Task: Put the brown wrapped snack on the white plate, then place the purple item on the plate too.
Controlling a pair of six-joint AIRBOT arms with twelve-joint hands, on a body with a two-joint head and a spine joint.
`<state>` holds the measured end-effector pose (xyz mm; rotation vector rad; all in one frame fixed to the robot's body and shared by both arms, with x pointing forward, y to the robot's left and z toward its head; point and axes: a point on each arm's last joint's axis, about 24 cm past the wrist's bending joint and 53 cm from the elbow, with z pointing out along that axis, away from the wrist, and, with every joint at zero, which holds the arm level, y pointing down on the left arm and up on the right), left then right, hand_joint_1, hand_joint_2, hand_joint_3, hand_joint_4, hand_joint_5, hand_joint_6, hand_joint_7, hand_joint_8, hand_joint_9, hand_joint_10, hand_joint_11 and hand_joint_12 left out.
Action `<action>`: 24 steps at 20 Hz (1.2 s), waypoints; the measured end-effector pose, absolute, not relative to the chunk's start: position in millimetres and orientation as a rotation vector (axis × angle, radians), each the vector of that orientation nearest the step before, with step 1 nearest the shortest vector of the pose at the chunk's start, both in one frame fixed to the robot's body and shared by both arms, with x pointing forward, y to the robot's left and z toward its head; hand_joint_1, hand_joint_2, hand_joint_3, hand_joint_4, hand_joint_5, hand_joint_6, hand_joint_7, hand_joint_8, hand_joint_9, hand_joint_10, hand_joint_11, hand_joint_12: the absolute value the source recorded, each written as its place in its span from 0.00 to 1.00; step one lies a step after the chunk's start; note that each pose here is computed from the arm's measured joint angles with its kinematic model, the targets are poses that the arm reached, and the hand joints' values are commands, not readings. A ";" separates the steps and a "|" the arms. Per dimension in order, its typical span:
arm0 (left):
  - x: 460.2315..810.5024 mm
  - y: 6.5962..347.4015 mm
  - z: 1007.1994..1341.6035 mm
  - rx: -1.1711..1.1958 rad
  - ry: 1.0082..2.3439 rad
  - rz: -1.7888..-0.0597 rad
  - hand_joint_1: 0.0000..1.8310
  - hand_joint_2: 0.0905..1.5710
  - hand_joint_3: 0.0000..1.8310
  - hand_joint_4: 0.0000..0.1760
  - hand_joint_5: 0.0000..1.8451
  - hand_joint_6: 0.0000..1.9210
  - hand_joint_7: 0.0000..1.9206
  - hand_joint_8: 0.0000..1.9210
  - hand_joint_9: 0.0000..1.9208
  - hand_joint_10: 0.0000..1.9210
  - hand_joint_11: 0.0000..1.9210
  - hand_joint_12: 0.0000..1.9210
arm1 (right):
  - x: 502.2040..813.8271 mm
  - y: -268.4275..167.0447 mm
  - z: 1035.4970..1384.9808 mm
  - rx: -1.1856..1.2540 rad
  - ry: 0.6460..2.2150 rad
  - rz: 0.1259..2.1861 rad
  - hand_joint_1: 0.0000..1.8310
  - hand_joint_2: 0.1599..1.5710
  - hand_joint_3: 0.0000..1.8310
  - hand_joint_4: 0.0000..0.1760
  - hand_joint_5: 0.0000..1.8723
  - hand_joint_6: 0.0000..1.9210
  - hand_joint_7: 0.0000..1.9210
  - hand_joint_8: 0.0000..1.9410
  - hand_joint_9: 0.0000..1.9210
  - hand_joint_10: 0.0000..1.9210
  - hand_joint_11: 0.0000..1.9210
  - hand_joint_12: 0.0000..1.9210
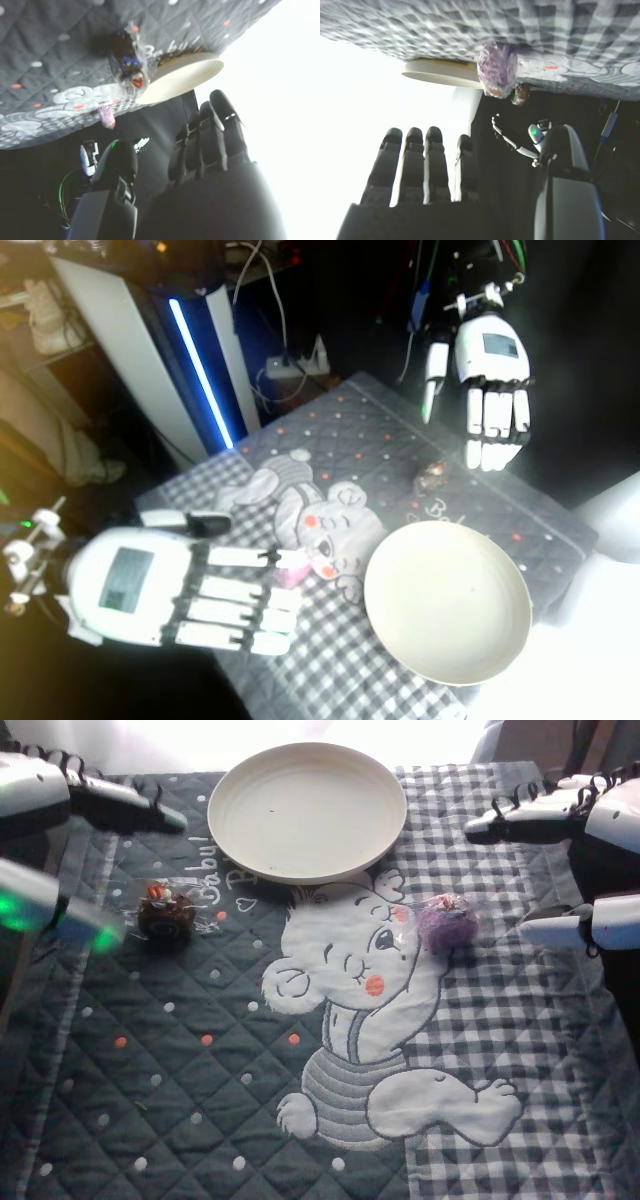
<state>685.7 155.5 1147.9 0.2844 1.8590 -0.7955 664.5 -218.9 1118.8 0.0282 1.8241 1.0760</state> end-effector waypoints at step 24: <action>741.8 142.2 1078.1 0.216 1.998 -0.634 0.62 0.65 0.00 0.00 0.60 0.40 0.44 0.92 0.52 1.00 0.52 1.00 | 662.7 -211.9 1110.0 0.015 1.841 1.082 0.38 0.75 0.00 0.18 0.20 0.00 0.19 0.00 0.19 0.00 0.09 0.29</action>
